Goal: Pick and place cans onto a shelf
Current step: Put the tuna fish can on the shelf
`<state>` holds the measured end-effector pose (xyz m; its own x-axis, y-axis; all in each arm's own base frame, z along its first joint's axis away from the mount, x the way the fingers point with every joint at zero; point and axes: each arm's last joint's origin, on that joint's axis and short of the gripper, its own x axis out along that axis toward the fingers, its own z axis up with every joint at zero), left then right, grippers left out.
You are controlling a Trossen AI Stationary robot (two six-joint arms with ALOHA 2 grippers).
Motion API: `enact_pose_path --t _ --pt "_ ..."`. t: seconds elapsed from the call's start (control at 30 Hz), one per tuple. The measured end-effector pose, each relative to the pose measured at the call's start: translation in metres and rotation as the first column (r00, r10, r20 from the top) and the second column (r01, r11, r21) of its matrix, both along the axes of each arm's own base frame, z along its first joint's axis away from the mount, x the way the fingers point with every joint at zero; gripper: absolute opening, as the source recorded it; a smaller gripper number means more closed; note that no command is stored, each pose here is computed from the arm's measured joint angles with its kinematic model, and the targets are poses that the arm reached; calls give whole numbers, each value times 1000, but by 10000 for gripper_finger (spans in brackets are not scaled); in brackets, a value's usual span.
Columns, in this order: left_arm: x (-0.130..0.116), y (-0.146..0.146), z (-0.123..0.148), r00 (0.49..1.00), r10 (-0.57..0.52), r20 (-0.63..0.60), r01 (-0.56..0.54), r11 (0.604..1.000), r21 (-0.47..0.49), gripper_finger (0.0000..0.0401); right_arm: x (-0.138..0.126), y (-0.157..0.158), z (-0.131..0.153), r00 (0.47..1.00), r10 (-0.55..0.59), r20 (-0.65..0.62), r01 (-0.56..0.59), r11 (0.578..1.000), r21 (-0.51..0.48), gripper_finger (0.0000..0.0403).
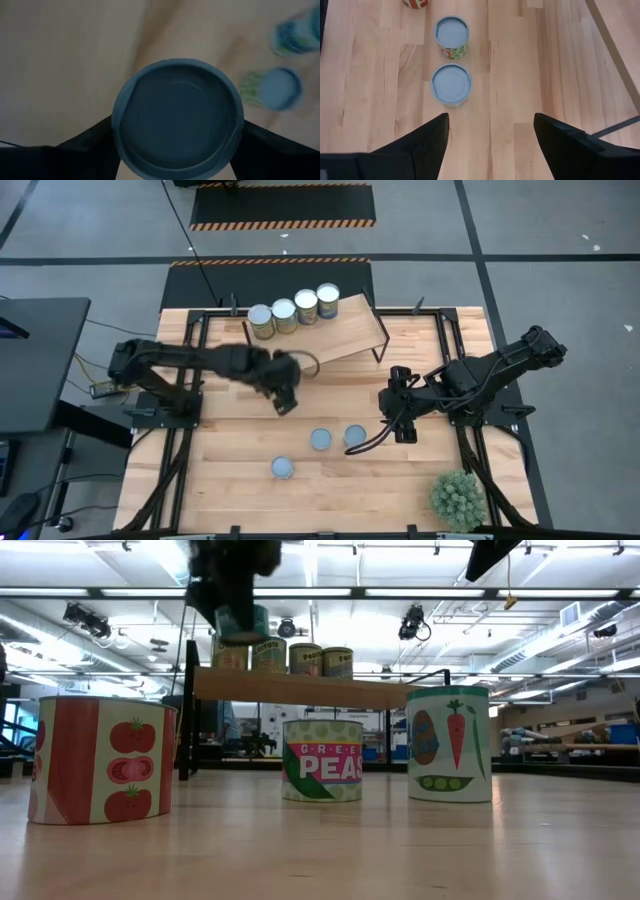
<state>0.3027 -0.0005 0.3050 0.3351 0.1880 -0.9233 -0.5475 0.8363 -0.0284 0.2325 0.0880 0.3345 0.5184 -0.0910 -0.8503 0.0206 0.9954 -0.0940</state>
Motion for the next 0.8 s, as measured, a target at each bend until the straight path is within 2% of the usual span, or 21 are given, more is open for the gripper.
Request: enact_pose_path --t 0.17,0.33,0.57,0.73,0.8 --pt "7 42 1 993 57 -100 -57 998 2 289 0 -1 0 1000 -2 0 2 1000 -1 297" --pt "11 70 -5 982 33 -186 -29 999 23 290 0 -1 0 1000 -2 0 2 1000 0 297" --pt "9 93 -13 970 62 -235 -58 998 24 290 0 -1 0 1000 -9 1 9 1000 -1 297" --pt "3 101 -14 954 184 -237 -199 979 -41 290 0 -1 0 1000 -9 2 9 1000 -1 297" --pt "-1 102 -14 944 198 -264 -218 974 -52 290 0 -1 0 1000 -10 2 10 1000 -2 297"
